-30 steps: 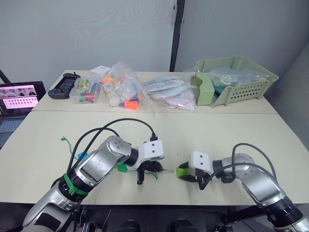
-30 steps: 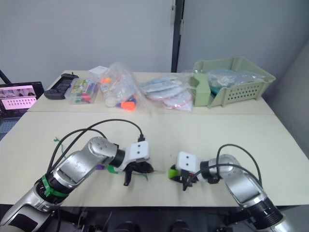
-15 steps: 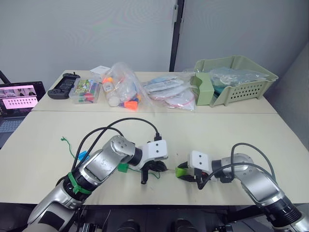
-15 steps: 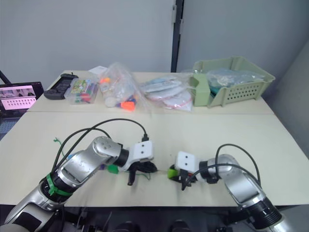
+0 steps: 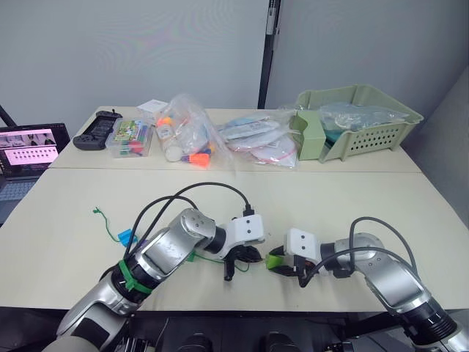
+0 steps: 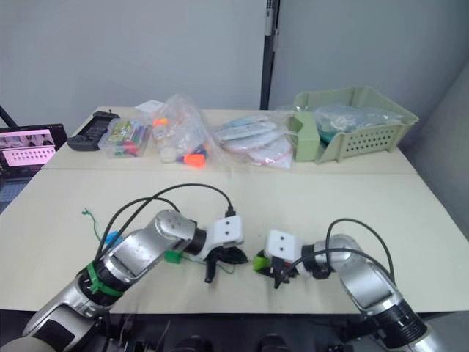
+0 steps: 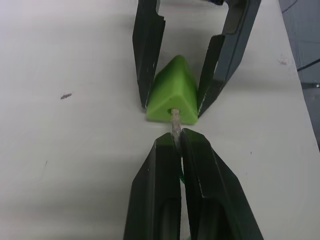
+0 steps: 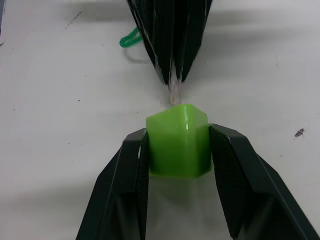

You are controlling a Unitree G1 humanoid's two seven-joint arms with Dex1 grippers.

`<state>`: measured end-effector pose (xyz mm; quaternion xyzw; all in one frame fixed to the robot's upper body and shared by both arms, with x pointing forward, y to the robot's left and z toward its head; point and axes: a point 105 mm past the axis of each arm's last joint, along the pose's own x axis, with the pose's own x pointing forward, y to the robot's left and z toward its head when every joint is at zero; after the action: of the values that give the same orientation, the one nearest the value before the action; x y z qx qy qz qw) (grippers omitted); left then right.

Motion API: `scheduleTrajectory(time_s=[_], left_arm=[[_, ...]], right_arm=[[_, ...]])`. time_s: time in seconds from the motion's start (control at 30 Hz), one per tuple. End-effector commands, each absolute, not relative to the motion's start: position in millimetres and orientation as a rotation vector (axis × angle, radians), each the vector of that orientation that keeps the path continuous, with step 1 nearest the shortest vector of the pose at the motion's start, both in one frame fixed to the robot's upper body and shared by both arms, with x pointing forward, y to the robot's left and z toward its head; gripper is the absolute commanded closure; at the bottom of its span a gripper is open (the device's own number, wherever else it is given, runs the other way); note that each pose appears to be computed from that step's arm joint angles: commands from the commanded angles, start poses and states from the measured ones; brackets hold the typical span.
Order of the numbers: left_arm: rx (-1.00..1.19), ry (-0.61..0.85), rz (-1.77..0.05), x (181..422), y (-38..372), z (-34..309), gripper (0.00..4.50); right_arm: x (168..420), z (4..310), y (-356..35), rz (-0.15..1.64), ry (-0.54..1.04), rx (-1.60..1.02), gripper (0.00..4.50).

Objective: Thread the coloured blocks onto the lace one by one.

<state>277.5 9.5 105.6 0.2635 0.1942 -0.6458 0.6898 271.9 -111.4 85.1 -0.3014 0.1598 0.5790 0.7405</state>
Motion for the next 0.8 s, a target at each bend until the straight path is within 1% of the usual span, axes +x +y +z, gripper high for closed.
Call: scheduleTrajectory(time_s=[0.03,0.17,0.23,0.3,0.43,0.5,0.67,0.8], left_arm=[[0.585,0.362,-1.515,270,-11,113,4.5],[0.538,0.332,-1.551,267,-20,110,4.5],[0.489,0.304,-1.544,270,-22,111,4.5],[0.483,0.291,-1.562,269,-16,114,3.76],[0.501,0.264,-1.521,277,1,119,2.47],[0.485,0.262,-1.524,278,12,122,1.87],[0.497,0.306,-1.502,278,37,114,1.84],[0.498,0.31,-1.463,281,47,102,1.84]], right_arm=[[268,78,-108,1.284,0.379,-0.663,3.2],[267,78,-109,1.28,0.38,-0.658,3.2],[267,78,-108,1.278,0.381,-0.657,3.2],[267,78,-108,1.276,0.382,-0.655,3.2],[267,76,-111,1.269,0.388,-0.654,3.2],[267,74,-113,1.263,0.397,-0.654,3.2],[266,72,-120,1.251,0.418,-0.652,3.2],[263,70,-128,1.243,0.44,-0.656,3.2]])
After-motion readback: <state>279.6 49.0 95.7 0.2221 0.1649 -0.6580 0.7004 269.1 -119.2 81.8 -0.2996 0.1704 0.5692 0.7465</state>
